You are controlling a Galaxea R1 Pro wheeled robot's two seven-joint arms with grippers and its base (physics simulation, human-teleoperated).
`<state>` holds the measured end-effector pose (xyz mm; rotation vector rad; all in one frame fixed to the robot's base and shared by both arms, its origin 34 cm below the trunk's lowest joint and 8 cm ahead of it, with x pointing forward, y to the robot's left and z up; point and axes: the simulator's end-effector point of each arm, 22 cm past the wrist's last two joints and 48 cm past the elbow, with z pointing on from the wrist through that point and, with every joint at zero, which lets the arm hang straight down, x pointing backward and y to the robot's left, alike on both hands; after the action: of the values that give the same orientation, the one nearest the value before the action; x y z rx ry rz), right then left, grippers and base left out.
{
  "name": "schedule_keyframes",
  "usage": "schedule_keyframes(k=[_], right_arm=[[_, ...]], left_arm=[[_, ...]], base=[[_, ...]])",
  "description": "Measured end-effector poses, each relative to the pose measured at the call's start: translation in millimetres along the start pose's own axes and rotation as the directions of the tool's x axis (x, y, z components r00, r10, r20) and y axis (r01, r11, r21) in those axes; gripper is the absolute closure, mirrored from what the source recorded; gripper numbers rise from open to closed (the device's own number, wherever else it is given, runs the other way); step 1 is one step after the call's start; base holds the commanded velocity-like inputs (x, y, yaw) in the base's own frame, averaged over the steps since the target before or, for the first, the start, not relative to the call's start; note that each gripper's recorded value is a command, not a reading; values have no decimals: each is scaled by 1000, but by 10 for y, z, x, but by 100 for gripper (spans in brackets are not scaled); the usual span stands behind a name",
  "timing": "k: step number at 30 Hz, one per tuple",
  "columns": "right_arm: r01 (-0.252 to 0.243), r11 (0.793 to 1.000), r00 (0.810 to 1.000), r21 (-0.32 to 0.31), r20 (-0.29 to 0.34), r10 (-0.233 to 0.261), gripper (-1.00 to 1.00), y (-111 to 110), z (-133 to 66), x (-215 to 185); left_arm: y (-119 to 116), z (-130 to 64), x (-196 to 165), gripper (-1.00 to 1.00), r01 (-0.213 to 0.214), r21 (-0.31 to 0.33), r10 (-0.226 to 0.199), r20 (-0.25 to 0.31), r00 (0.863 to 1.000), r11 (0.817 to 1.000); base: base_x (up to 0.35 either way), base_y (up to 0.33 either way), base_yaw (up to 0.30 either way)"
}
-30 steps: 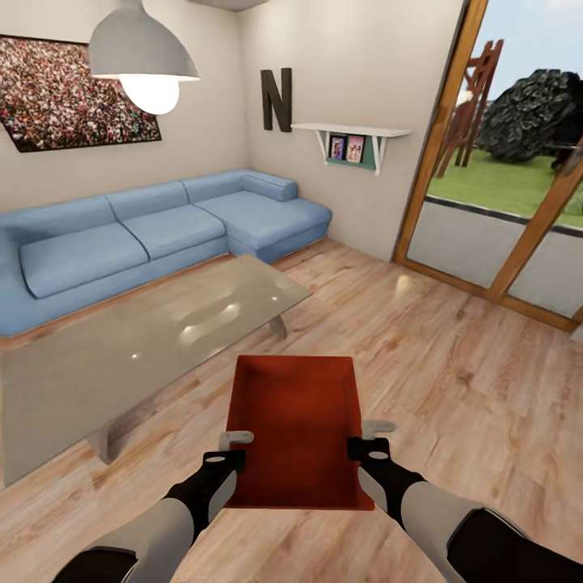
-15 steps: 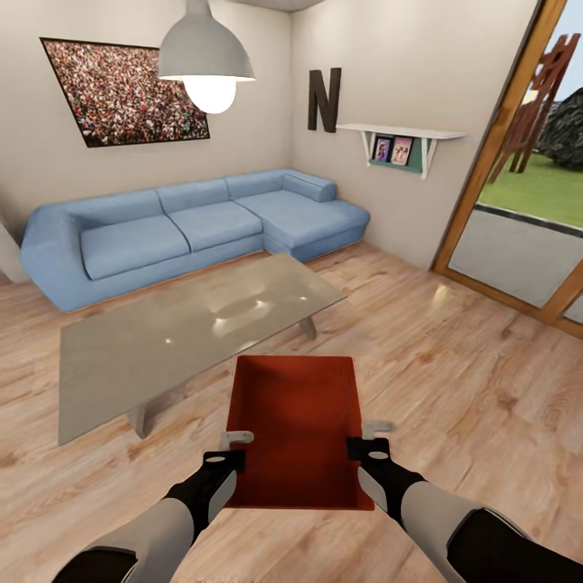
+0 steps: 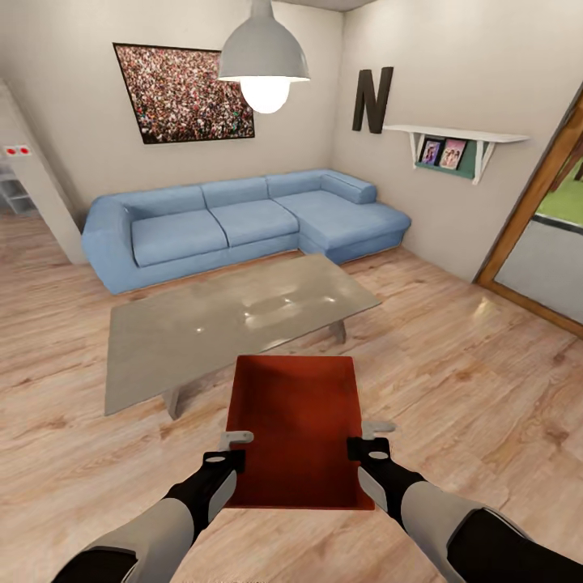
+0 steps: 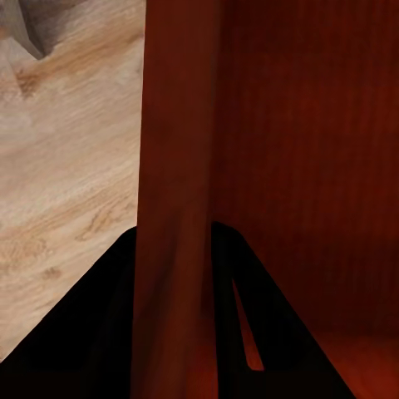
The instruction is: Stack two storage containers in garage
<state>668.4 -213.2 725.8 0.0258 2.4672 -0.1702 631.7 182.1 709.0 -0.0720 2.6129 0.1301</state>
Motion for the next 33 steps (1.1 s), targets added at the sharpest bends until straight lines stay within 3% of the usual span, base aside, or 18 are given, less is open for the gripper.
schedule_keyframes(k=[8, 33], right_arm=[[9, 1000, 1000, -4, 24, -9, 100, -8, 5, -97], [11, 1000, 1000, -3, 23, -10, 100, -10, 6, -90]], left_arm=[[-13, -5, -42, 100, 16, -1, -16, 22, 1000, 1000], [-16, -4, -31, 100, 16, -1, -16, 20, 1000, 1000]], base=[[0, 0, 300], [0, 0, 300]])
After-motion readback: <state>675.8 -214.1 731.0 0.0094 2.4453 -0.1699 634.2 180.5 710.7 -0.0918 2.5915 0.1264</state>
